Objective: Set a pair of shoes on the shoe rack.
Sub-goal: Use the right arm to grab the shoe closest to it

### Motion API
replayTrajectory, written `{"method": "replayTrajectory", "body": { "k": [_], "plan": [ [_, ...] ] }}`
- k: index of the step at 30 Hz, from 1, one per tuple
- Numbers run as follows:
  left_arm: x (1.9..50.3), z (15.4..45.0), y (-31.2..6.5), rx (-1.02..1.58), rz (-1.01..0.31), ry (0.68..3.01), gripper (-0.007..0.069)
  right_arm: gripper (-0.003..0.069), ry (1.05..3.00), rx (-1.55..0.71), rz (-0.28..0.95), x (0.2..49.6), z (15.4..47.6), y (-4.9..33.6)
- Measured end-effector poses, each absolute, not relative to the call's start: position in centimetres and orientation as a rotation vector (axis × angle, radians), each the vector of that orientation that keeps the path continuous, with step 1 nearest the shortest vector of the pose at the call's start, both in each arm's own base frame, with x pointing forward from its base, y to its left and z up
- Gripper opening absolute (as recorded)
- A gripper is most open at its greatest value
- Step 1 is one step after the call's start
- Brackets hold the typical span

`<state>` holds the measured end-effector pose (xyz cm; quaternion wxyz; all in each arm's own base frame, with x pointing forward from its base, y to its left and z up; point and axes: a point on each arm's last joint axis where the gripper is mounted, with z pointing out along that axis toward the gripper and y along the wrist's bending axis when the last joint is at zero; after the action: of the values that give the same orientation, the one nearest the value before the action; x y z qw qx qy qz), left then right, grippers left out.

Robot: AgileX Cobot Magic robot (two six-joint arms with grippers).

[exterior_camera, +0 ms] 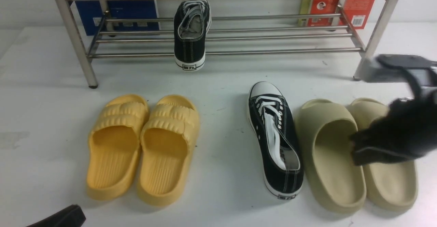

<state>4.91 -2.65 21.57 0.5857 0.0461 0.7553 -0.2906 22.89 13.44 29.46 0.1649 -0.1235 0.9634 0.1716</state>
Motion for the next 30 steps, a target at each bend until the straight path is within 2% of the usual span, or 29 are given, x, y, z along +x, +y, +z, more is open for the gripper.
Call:
{"method": "replayTrajectory", "body": {
  "k": [3, 6, 8, 9, 13, 16, 21, 28, 30],
  "plan": [
    [4.9, 21.6, -2.6, 0.108, -0.678, 1.761, -0.0013, 0.0125, 2.775, -0.477, 0.37, 24.1, 28.8, 18.2],
    [4.9, 21.6, -2.6, 0.108, -0.678, 1.761, -0.0013, 0.0236, 2.76, -0.575, 0.252, 25.1, 27.8, 22.1],
    [4.9, 21.6, -2.6, 0.108, -0.678, 1.761, -0.0013, 0.0291, 2.754, -0.599, 0.221, 25.6, 27.3, 23.3],
    [4.9, 21.6, -2.6, 0.108, -0.678, 1.761, -0.0013, 0.0353, 2.745, -0.623, 0.196, 26.3, 26.8, 24.6],
    [4.9, 21.6, -2.6, 0.108, -0.678, 1.761, -0.0013, 0.0465, 2.763, -0.634, 0.127, 28.1, 24.2, 26.2],
    [4.9, 21.6, -2.6, 0.108, -0.678, 1.761, -0.0013, 0.0472, 2.781, -0.614, 0.093, 29.1, 22.7, 26.2],
    [4.9, 21.6, -2.6, 0.108, -0.678, 1.761, -0.0013, 0.042, 2.829, -0.554, 0.072, 30.3, 21.1, 25.5],
    [4.9, 21.6, -2.6, 0.108, -0.678, 1.761, -0.001, 0.0322, 2.894, -0.544, 0.056, 30.5, 19.2, 25.7],
    [4.9, 21.6, -2.6, 0.108, -0.678, 1.761, -0.001, 0.0264, 2.899, -0.548, 0.053, 30.5, 19.1, 25.8]
  ]
}}
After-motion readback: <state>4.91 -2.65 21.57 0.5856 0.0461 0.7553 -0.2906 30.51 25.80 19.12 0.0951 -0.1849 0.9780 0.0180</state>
